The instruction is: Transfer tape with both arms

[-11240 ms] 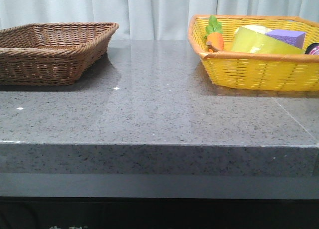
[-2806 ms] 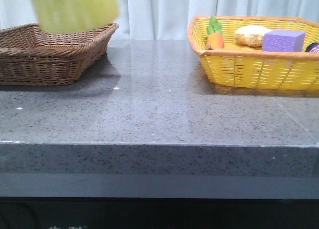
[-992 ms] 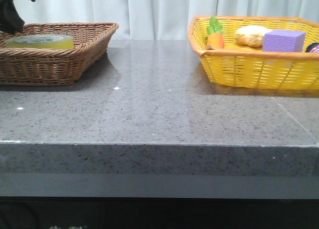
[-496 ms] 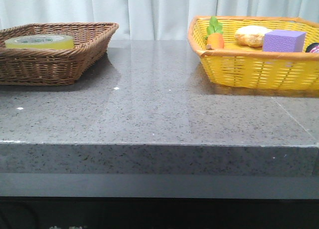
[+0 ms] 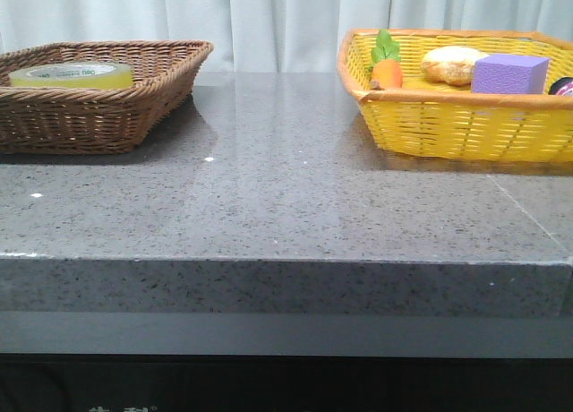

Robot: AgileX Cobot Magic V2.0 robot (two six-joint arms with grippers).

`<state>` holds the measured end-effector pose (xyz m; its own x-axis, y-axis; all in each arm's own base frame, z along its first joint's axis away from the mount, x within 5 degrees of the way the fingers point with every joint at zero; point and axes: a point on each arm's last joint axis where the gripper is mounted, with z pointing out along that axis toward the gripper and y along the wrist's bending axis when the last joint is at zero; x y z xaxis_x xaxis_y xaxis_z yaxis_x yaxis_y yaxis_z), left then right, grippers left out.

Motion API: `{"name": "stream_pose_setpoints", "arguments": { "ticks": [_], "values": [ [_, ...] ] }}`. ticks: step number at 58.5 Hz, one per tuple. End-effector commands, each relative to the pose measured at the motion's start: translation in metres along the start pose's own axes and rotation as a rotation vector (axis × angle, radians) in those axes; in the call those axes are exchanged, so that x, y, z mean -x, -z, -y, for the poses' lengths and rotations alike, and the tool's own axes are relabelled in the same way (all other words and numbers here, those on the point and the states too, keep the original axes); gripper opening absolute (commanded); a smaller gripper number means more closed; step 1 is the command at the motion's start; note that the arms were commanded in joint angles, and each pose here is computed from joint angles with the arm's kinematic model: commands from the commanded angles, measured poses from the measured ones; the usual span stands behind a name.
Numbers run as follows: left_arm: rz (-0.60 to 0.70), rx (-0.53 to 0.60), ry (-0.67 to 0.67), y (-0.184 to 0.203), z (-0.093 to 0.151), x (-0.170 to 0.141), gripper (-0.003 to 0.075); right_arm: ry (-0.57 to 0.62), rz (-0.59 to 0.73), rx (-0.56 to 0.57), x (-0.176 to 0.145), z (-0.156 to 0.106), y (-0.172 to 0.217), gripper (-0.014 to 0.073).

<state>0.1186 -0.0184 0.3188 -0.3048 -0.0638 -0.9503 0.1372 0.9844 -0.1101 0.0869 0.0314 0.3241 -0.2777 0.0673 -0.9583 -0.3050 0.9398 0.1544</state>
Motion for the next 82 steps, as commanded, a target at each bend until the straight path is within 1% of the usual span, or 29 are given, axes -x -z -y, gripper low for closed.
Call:
{"name": "stream_pose_setpoints", "arguments": {
  "ticks": [1, 12, 23, 55, 65, 72, 82],
  "values": [
    [0.121, -0.011, 0.023, 0.018, 0.001, 0.003, -0.002, -0.003, 0.095, -0.015, 0.014, 0.0, 0.003, -0.0089],
    [0.174, -0.028, 0.017, 0.045, 0.002, -0.018, -0.002, -0.003, 0.095, -0.015, 0.014, 0.0, 0.003, -0.0089],
    [0.24, -0.036, 0.012, 0.06, 0.002, -0.026, -0.002, -0.003, 0.095, -0.015, 0.014, 0.0, 0.003, -0.0089],
    [0.243, -0.037, 0.012, 0.061, 0.002, -0.026, -0.002, -0.003, 0.094, -0.014, 0.014, 0.0, 0.003, -0.0089],
    [0.268, -0.037, 0.008, 0.065, 0.002, -0.028, -0.002, -0.003, 0.094, -0.014, 0.014, 0.0, 0.003, -0.0089],
    [0.304, -0.015, -0.032, 0.067, -0.001, -0.042, -0.002, -0.003, 0.094, -0.014, 0.014, 0.0, 0.003, -0.0089],
    [0.364, 0.005, -0.061, 0.063, -0.006, -0.073, -0.002, -0.003, 0.093, -0.014, 0.014, 0.0, 0.003, -0.0089]
  ]
}}
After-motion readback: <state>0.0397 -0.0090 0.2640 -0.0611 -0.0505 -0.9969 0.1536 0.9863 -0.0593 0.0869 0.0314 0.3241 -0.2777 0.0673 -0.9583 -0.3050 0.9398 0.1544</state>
